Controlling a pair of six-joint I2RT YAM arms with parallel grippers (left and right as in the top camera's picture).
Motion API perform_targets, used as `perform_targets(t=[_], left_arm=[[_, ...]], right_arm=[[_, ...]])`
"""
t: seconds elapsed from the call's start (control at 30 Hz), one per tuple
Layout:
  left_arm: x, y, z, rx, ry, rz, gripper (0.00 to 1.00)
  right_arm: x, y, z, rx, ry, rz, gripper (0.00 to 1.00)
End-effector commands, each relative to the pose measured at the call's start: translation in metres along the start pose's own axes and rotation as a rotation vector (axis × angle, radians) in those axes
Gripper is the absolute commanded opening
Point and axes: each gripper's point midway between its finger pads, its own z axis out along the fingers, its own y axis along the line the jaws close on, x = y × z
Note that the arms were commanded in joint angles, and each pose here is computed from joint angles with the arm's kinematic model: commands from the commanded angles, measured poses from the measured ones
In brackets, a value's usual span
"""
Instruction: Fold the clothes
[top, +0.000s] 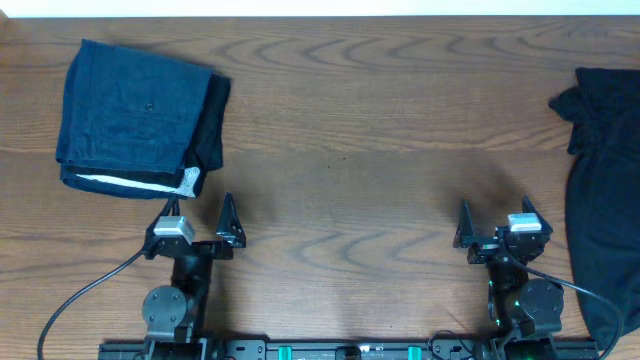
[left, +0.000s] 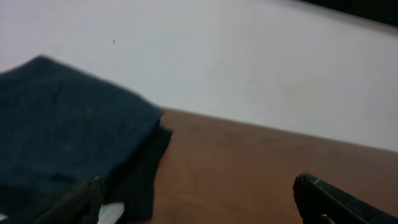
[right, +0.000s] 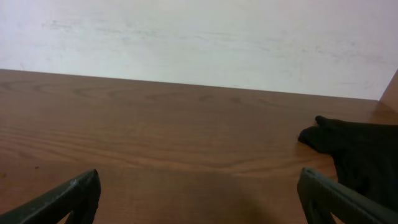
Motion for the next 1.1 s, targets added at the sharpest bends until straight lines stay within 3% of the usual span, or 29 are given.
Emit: perform_targets(t=[0.0, 0.27, 0.43, 1.07], left_arm=[[0.006, 0.011, -0.001, -0.058, 0.013, 0.008, 0.98], [0.04, 0.027, -0.005, -0.131, 0.155, 0.073, 0.98], [0.042, 0.019, -0.004, -0.073, 0.171, 0.187, 0.98], [0.043, 0.019, -0.004, -0.074, 0.173, 0.189, 0.98]], right_arm=[[0.0, 0.0, 0.0, 0.001, -0.001, -0.016, 0.99], [0.0, 0.0, 0.0, 0.001, -0.001, -0.016, 0.99], [0.0, 0.0, 0.0, 0.001, -0.001, -0.016, 0.99], [0.0, 0.0, 0.0, 0.001, -0.001, -0.016, 0.99]])
